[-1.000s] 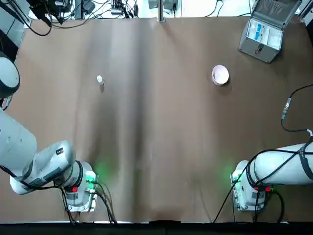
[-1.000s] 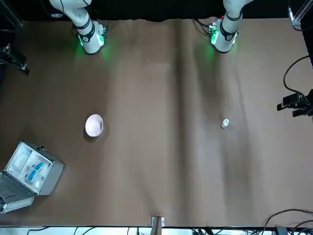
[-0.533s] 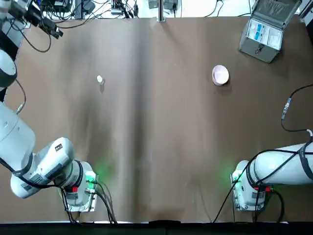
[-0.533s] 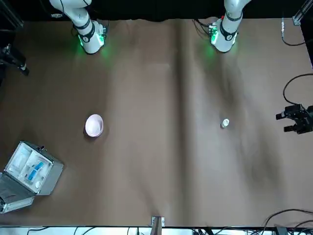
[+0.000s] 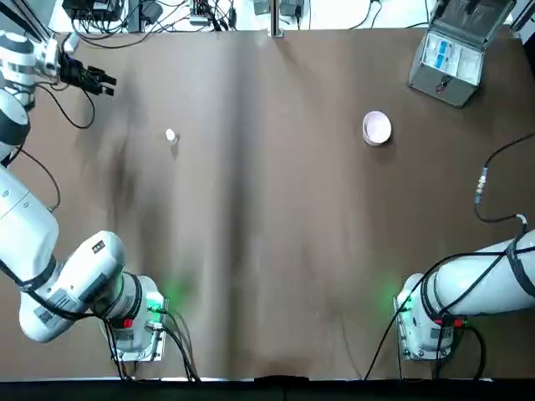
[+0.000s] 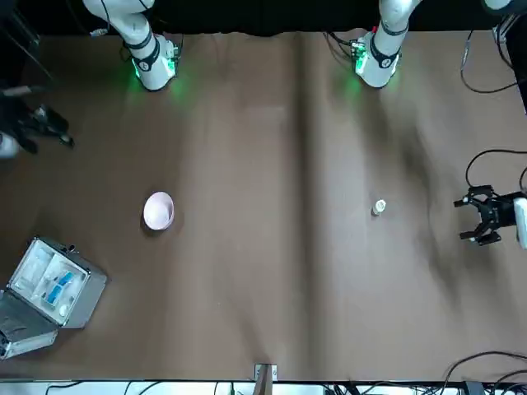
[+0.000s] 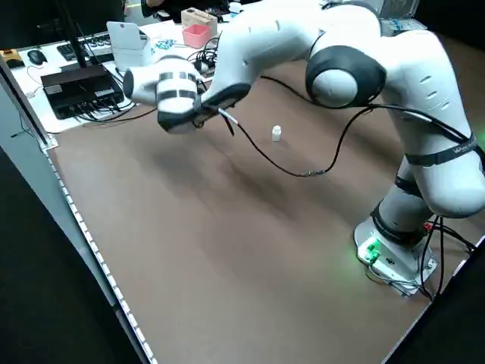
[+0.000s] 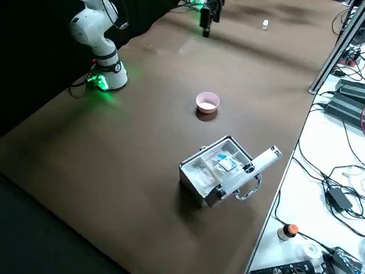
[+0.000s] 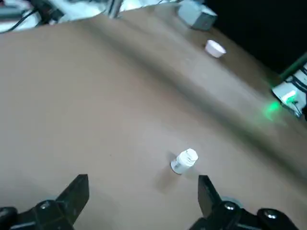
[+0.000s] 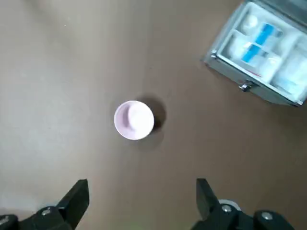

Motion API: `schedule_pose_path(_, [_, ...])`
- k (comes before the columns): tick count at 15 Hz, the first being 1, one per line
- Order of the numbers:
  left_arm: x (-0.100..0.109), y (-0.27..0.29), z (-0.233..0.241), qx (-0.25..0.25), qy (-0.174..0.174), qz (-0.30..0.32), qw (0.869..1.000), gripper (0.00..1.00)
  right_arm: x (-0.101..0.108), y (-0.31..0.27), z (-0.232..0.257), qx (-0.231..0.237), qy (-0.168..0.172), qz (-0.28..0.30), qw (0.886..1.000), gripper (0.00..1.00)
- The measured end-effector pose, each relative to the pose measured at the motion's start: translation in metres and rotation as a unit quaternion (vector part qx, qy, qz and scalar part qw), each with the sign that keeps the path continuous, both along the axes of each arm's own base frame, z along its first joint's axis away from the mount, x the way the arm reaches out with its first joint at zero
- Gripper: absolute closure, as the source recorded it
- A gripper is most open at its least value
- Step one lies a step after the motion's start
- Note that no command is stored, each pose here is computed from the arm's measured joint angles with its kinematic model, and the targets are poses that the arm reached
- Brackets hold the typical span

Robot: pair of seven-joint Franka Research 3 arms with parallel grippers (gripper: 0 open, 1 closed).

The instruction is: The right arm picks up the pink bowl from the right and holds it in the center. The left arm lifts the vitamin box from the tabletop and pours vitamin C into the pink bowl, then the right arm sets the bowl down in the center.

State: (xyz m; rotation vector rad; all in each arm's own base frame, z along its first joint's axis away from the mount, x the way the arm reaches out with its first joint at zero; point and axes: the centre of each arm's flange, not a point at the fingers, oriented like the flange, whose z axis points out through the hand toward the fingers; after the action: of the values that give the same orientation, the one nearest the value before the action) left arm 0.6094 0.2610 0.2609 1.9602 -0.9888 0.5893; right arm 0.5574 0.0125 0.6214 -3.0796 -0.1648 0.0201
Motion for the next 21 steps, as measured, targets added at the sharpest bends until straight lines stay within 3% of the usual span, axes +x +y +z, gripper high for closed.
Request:
schedule_pose_path(5, [-0.018, -0.018, -0.079, -0.108, -0.101, -0.084, 0.985, 0.00, 0.032, 0.077, -0.063, 0.002, 0.022, 0.053, 0.998, 0.01])
schedule_pose_path(7, [-0.026, -0.036, -0.115, -0.156, -0.165, -0.124, 0.966, 0.00, 0.049, 0.104, -0.104, 0.007, 0.033, 0.064, 0.997, 0.01])
schedule_pose_path(11, [-0.027, -0.066, -0.145, -0.183, -0.239, -0.173, 0.938, 0.00, 0.070, 0.076, -0.162, 0.008, 0.075, 0.033, 0.997, 0.01])
schedule_pose_path(13, [-0.027, -0.084, -0.156, -0.196, -0.254, -0.191, 0.928, 0.00, 0.078, 0.046, -0.194, 0.006, 0.100, 0.007, 0.995, 0.01])
schedule_pose_path(17, [-0.027, -0.125, -0.168, -0.215, -0.246, -0.219, 0.919, 0.00, 0.091, 0.008, -0.255, 0.004, 0.123, -0.026, 0.992, 0.01])
schedule_pose_path(21, [-0.029, -0.136, -0.174, -0.222, -0.240, -0.225, 0.918, 0.00, 0.085, 0.005, -0.318, 0.001, 0.136, -0.033, 0.990, 0.01])
